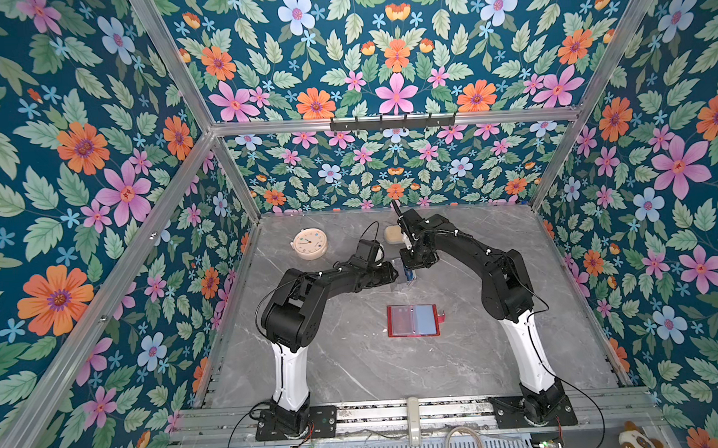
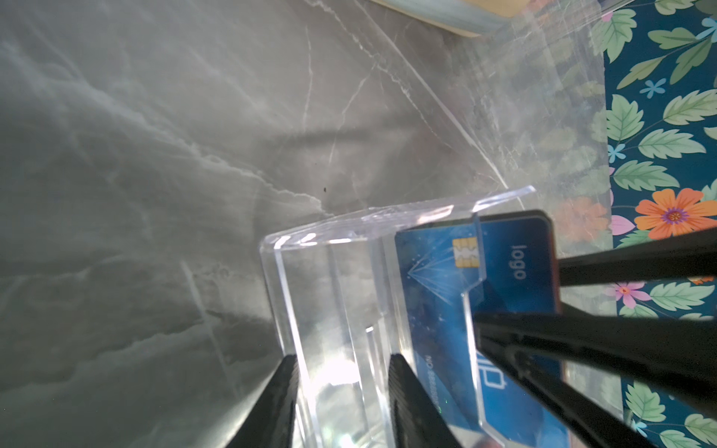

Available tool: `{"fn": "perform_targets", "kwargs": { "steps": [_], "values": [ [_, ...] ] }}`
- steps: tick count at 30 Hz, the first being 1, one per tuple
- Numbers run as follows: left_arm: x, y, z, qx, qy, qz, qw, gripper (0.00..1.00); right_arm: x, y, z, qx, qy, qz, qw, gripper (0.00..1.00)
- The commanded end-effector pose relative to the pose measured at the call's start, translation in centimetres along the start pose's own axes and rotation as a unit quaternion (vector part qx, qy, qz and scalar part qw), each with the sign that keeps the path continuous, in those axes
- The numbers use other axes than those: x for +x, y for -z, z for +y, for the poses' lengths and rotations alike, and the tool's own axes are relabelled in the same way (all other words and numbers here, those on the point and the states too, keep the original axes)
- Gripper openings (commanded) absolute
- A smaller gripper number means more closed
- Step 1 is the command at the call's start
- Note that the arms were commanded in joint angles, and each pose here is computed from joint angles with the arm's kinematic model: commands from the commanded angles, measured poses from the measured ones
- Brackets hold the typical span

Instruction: Put the credit cards into the card holder

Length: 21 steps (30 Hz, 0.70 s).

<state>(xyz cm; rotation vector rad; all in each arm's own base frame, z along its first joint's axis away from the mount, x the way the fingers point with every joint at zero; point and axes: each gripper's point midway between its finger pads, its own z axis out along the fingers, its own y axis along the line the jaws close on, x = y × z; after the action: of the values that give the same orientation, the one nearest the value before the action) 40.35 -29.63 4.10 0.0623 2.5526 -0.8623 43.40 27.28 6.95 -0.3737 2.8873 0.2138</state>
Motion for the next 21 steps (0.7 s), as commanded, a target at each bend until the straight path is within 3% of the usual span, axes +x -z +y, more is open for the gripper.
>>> {"fn": "perform_targets", "kwargs": {
  "steps": [1, 21],
  "values": [
    [0.9, -0.1, 1.3, -0.025, 0.007, 0.016, 1.0, 0.41, 0.1, 0.0, -0.3, 0.012, -0.003, 0.004, 1.0, 0.35],
    [1.0, -0.1, 1.4, -0.026, 0.009, 0.016, 0.999, 0.4, -0.3, 1.6, -1.0, 0.052, 0.006, 0.003, 0.999, 0.33]
  ]
}}
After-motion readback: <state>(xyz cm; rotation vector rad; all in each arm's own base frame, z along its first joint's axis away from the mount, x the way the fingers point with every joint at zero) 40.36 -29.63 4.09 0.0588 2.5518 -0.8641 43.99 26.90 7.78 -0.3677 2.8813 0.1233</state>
